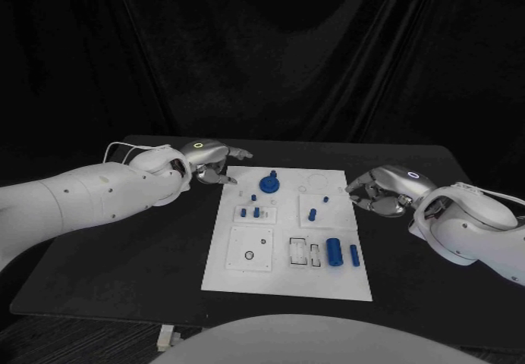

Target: Assemble the parts on the task board

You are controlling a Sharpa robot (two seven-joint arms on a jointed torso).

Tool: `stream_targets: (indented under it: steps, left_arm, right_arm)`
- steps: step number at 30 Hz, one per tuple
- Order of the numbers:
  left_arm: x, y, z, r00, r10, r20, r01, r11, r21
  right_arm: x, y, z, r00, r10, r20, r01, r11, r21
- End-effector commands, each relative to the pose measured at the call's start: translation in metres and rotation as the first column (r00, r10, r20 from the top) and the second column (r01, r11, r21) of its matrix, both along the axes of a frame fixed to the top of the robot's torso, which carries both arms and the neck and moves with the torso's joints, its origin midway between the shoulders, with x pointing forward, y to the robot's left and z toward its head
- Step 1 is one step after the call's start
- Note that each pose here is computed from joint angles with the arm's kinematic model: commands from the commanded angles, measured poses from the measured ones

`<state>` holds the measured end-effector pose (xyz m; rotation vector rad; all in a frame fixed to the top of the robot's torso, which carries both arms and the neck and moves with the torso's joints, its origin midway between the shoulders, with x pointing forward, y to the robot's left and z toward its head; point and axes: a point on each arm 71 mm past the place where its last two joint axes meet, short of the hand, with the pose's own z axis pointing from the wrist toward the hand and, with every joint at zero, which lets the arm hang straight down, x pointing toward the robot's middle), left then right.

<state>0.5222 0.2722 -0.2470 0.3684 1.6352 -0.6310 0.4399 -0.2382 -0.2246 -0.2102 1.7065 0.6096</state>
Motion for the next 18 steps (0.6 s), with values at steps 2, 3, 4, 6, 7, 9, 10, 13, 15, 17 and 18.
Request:
stream_targets:
  steps: [2,3,4,6,7,9,10,13,15,17,18]
  left_arm:
    - [0.0019,0.011,0.0283,1.0,-0.001,0.002,0.001,0.964,-0.266]
    - [0.0011,0.015,0.0396,0.999,-0.035,-0.002,0.032,0.933,-0.357]
    - [-0.0001,0.017,0.0448,0.998,-0.055,0.002,0.051,0.916,-0.398]
    - [-0.0044,0.02,0.0563,0.995,-0.102,0.016,0.097,0.872,-0.48]
    - [-0.0062,0.021,0.0604,0.993,-0.116,0.021,0.111,0.851,-0.513]
    - [-0.0095,0.022,0.0672,0.99,-0.141,0.016,0.123,0.801,-0.586]
    - [-0.0113,0.021,0.0704,0.988,-0.155,-0.001,0.119,0.761,-0.638]
    - [-0.0157,0.017,0.0766,0.977,-0.198,-0.076,0.061,0.603,-0.795]
    - [-0.0199,0.012,0.0778,0.961,-0.243,-0.131,0.0,0.476,-0.88]
    - [-0.0257,0.007,0.0764,0.939,-0.295,-0.174,-0.06,0.358,-0.932]
    - [-0.0293,0.003,0.0749,0.927,-0.323,-0.19,-0.088,0.304,-0.948]
  right_arm:
    - [0.012,-0.001,0.031,0.994,-0.021,0.107,0.021,1.0,0.003]
    - [0.017,0.0,0.044,0.99,-0.019,0.137,0.021,1.0,-0.015]
    - [0.02,0.0,0.051,0.988,-0.017,0.152,0.021,0.999,-0.028]
    - [0.026,0.001,0.065,0.983,-0.008,0.185,0.02,0.998,-0.06]
    - [0.028,0.002,0.07,0.98,-0.004,0.198,0.018,0.997,-0.071]
    - [0.031,0.003,0.076,0.975,0.008,0.221,0.013,0.996,-0.093]
    - [0.033,0.004,0.079,0.972,0.018,0.235,0.008,0.994,-0.109]
    - [0.039,0.01,0.085,0.96,0.05,0.276,-0.012,0.991,-0.137]
    - [0.041,0.015,0.085,0.954,0.069,0.293,-0.026,0.989,-0.147]
    - [0.043,0.018,0.083,0.95,0.087,0.3,-0.039,0.986,-0.164]
    - [0.043,0.019,0.08,0.949,0.098,0.3,-0.045,0.983,-0.177]
